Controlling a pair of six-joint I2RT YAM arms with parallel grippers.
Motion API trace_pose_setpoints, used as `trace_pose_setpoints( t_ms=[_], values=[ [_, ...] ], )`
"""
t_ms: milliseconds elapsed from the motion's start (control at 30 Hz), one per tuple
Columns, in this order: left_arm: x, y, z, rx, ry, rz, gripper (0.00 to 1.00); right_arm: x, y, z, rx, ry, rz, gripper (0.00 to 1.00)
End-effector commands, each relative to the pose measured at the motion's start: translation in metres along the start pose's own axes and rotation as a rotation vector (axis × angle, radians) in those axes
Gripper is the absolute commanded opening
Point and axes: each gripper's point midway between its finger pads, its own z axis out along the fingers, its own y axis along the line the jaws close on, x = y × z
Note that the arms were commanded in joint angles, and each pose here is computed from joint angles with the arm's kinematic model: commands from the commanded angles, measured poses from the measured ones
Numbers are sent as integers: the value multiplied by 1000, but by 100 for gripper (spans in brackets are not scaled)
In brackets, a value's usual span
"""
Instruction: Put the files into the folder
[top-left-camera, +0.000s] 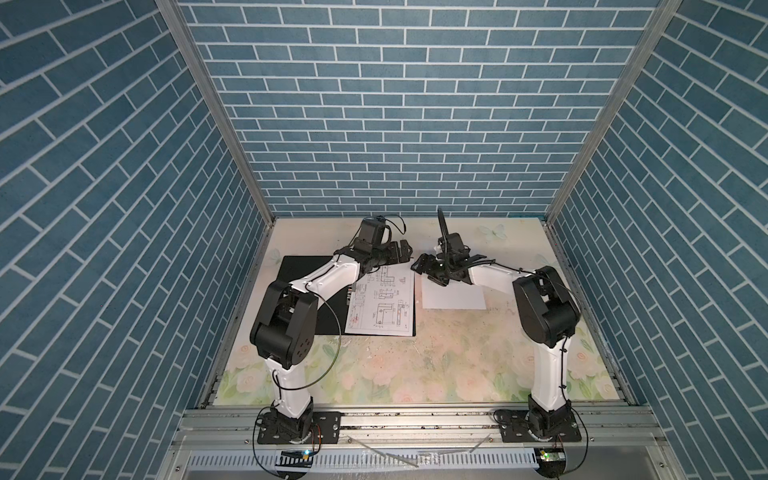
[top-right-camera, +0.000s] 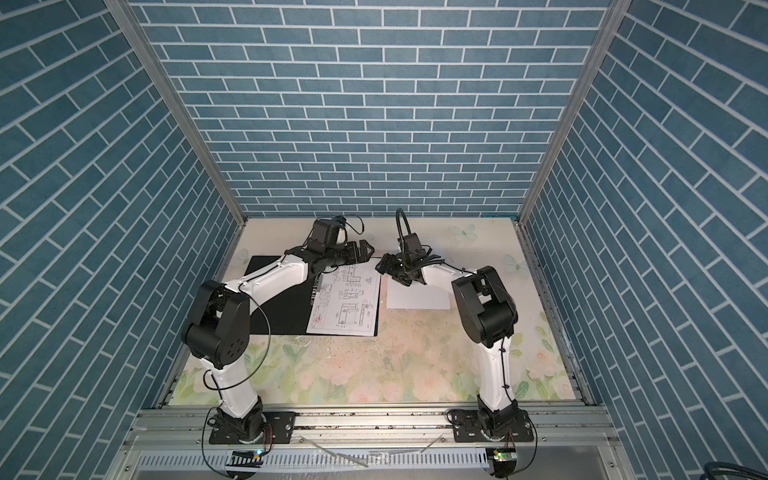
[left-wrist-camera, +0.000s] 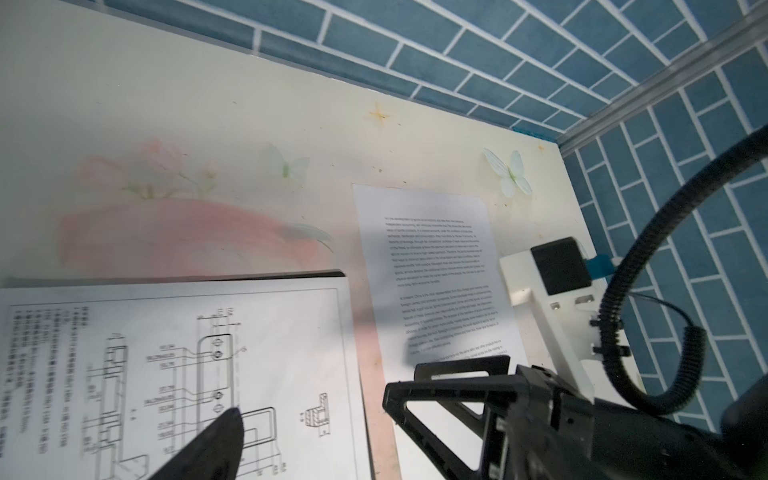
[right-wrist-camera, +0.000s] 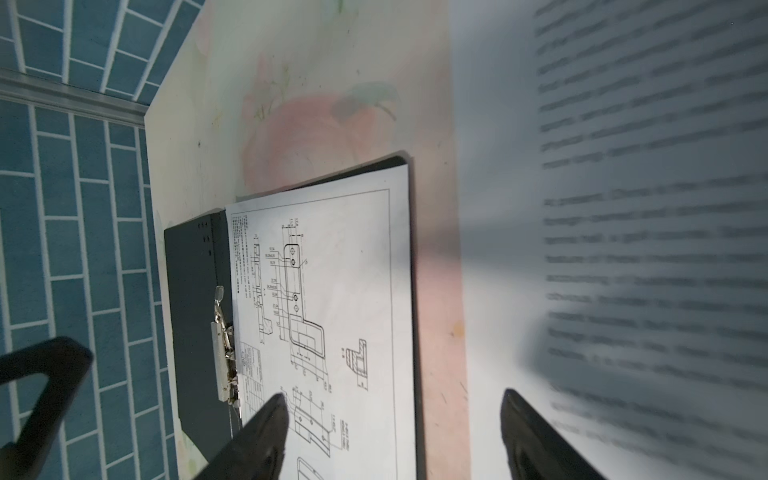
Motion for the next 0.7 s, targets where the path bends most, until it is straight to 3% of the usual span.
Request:
trace_pose_setpoints(
  t_ms=[0, 333, 667],
  values=[
    [14, -17, 13, 9, 27, 5, 100, -14, -21, -35, 79, -96, -60, 83],
    [62, -41, 49, -12, 126, -4, 100, -38, -130, -103, 294, -165, -21, 88],
    [92, -48, 77, -36, 204, -13, 100, -38, -153, -90, 269, -112, 3, 86]
  ],
)
